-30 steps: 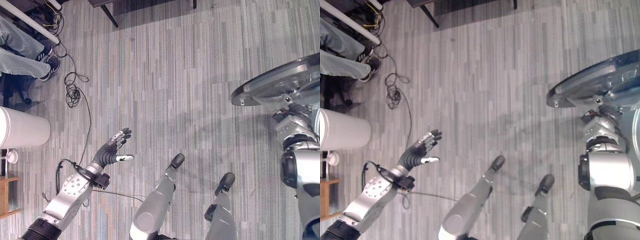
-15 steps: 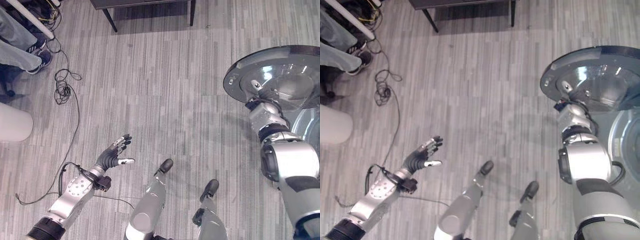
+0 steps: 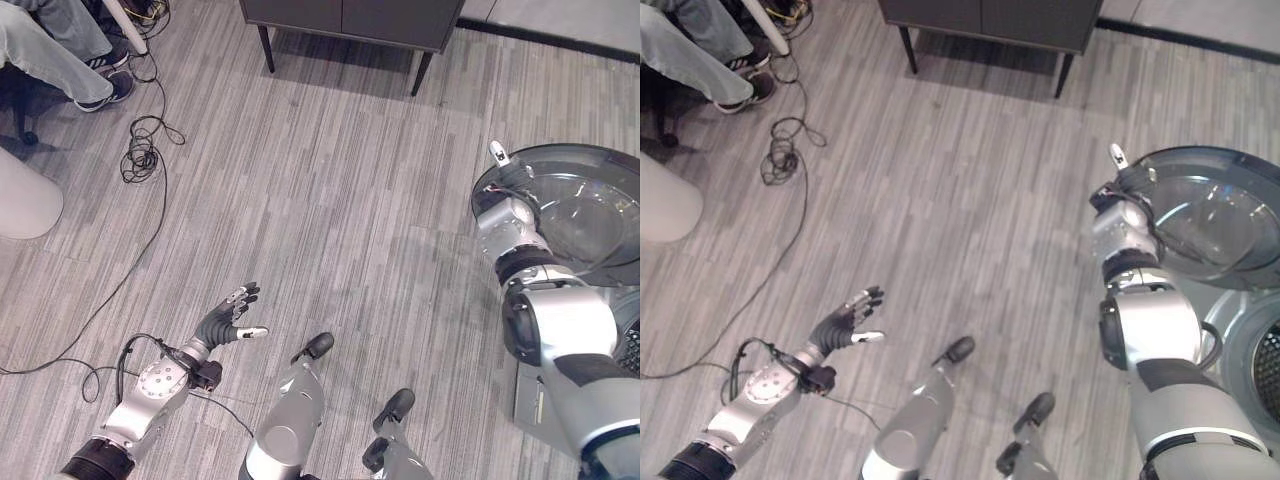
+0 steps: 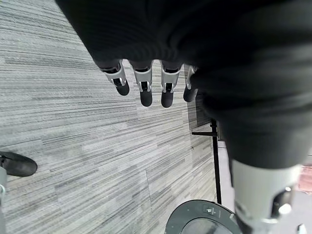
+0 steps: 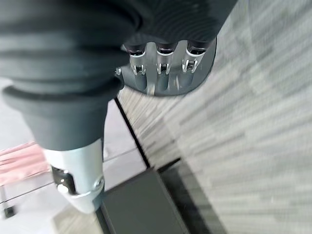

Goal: Grab the laundry basket,head to the washer,open it,put in the laundry and shut it.

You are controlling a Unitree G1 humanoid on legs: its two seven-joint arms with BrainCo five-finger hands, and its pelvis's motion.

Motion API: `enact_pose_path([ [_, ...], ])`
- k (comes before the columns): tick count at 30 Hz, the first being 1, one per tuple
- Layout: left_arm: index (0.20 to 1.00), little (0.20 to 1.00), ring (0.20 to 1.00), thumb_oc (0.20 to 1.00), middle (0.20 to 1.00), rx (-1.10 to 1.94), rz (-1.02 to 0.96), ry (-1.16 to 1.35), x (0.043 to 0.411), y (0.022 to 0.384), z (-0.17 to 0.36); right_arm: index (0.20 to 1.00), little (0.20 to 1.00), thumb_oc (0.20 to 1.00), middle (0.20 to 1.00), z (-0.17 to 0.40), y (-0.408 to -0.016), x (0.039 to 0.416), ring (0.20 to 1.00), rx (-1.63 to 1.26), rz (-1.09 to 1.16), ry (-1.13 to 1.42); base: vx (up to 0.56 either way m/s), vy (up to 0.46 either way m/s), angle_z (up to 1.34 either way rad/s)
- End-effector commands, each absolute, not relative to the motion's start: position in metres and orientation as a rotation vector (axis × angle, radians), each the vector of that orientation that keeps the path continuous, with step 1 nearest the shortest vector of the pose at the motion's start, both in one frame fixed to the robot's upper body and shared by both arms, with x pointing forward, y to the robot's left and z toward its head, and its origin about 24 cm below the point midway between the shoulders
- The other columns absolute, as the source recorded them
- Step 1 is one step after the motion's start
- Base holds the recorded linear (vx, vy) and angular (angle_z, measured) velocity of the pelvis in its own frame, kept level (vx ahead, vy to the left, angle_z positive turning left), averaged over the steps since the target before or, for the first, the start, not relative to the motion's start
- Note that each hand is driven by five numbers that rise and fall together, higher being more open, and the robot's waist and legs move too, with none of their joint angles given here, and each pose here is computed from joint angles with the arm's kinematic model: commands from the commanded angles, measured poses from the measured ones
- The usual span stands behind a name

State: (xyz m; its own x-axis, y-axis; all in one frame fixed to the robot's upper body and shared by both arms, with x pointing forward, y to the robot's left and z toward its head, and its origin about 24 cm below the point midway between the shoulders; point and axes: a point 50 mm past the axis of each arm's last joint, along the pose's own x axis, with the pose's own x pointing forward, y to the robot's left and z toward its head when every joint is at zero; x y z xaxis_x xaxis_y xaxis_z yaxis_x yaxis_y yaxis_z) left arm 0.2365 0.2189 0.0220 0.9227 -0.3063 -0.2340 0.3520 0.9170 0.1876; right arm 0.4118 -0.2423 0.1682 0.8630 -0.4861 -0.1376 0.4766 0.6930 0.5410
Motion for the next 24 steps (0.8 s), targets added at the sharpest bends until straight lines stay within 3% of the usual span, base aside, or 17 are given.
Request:
enact_pose_path([
  [1, 1.0, 1.0, 1.0, 1.0, 1.0, 0.264, -0.337, 0.185, 0.23, 0.221, 0.022, 1.0, 1.0, 1.0, 1.0, 0.167, -0.254, 0.404, 1.0, 0.618, -0.521, -0.141, 0.0, 0.0, 0.0],
  [8, 1.0, 1.0, 1.0, 1.0, 1.0, 0.268, -0.277, 0.234, 0.22, 0.23, 0.008, 1.0, 1.0, 1.0, 1.0, 0.143, -0.226, 0.396, 1.0, 0.577, -0.378, -0.163, 0.03, -0.001, -0.04],
  [10, 1.0, 1.0, 1.0, 1.0, 1.0, 0.26, -0.236, 0.262, 0.212, 0.234, -0.001, 1.0, 1.0, 1.0, 1.0, 0.123, -0.218, 0.379, 1.0, 0.553, -0.301, -0.194, -0.05, 0.06, -0.16],
  [15, 1.0, 1.0, 1.0, 1.0, 1.0, 0.302, -0.165, 0.289, 0.203, 0.247, -0.011, 1.0, 1.0, 1.0, 1.0, 0.091, -0.23, 0.337, 1.0, 0.474, -0.314, -0.227, 0.03, 0.018, -0.21],
  [21, 1.0, 1.0, 1.0, 1.0, 1.0, 0.287, 0.002, 0.378, 0.187, 0.269, -0.035, 1.0, 1.0, 1.0, 1.0, 0.047, -0.27, 0.278, 1.0, 0.185, -0.521, -0.147, 0.02, 0.036, -0.17],
  [24, 1.0, 1.0, 1.0, 1.0, 1.0, 0.294, 0.028, 0.405, 0.184, 0.272, -0.042, 1.0, 1.0, 1.0, 1.0, 0.034, -0.281, 0.262, 1.0, 0.183, -0.596, -0.113, 0.01, 0.044, -0.05],
])
